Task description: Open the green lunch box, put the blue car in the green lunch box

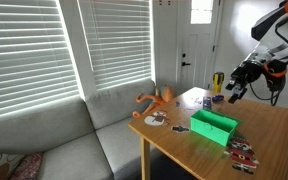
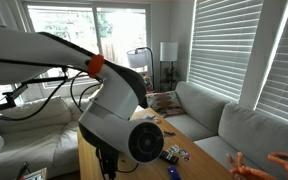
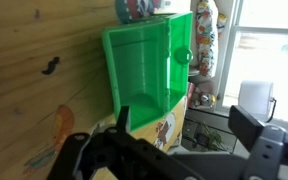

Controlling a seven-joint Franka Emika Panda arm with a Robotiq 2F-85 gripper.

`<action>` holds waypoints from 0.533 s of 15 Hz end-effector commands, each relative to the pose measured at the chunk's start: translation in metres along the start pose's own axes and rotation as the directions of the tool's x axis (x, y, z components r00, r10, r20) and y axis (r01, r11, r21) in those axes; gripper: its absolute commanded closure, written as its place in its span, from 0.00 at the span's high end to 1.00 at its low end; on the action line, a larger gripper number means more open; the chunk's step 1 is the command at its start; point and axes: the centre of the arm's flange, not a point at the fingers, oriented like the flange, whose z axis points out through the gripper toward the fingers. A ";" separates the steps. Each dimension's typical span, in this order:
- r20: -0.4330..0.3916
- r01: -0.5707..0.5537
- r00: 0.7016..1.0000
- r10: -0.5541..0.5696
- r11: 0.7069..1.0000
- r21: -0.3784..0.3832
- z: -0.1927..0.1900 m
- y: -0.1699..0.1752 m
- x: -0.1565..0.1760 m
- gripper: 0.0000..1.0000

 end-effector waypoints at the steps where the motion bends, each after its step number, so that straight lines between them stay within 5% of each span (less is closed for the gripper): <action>1: 0.075 0.102 0.993 -0.092 0.983 -0.154 -0.014 -0.005 0.007 1.00; 8: 0.248 0.320 0.939 -0.238 0.870 -0.376 -0.052 -0.016 0.026 1.00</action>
